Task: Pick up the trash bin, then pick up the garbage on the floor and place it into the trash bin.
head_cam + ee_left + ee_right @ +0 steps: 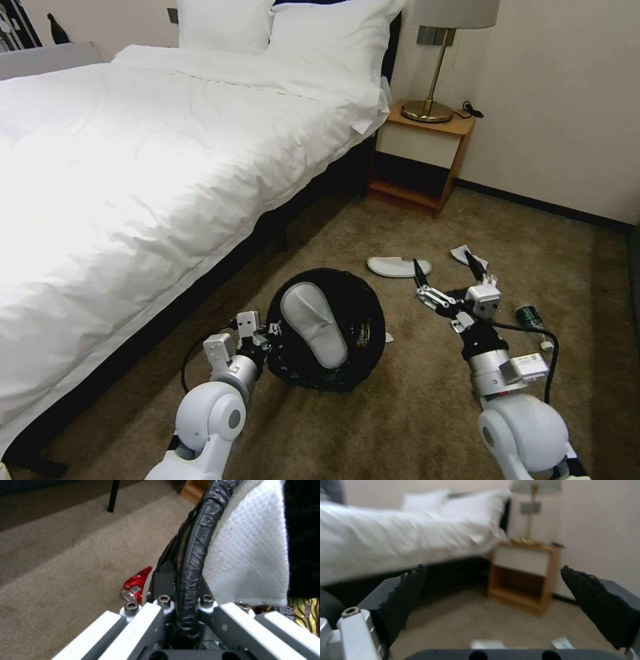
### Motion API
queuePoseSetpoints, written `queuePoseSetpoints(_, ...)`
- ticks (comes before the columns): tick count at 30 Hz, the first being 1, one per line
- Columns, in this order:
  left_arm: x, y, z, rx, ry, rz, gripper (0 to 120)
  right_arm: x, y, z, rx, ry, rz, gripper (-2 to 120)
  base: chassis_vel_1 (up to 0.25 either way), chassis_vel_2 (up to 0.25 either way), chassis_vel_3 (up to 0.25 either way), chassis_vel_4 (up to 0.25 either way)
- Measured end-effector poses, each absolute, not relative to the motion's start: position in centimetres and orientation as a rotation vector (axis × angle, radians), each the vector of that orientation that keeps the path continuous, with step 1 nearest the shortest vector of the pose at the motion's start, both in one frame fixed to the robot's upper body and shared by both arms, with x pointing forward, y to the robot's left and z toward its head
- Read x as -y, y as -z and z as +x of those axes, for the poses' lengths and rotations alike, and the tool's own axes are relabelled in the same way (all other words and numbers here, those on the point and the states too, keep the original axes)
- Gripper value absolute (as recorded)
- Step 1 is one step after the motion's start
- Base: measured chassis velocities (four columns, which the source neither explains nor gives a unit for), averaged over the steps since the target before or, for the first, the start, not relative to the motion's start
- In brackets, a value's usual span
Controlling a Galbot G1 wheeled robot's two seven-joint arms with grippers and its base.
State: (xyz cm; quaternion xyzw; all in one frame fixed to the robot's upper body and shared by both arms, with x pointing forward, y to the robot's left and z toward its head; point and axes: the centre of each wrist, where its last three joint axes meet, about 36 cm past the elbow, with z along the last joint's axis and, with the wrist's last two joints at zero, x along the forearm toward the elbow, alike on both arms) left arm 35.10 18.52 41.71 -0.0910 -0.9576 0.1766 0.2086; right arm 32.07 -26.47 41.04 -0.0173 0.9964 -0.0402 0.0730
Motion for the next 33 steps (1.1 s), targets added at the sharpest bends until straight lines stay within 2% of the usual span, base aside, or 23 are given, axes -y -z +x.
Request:
queuePoseSetpoints(11, -17.9, -41.6, 35.0, 2.661, -0.525, -0.261, 0, 29.0, -36.3, 32.5, -3.231, 0.223, 0.391, 100, 0.0, 0.0, 0.0, 0.0)
queuePoseSetpoints(15, -17.6, -41.4, 34.7, 2.655, -0.523, -0.258, 0, 28.8, -34.4, 32.7, -3.379, 0.155, 0.6, 100, 0.0, 0.0, 0.0, 0.0)
queuePoseSetpoints(23, -17.5, -41.3, 34.5, 2.651, -0.515, -0.257, 0, 28.5, -33.8, 32.9, -3.56, 0.147, 0.811, 100, 0.0, 0.0, 0.0, 0.0)
queuePoseSetpoints(33, -17.3, -41.3, 34.6, 2.652, -0.513, -0.27, 0, 29.2, -33.3, 32.8, -3.641, 0.158, 0.89, 100, 0.0, 0.0, 0.0, 0.0)
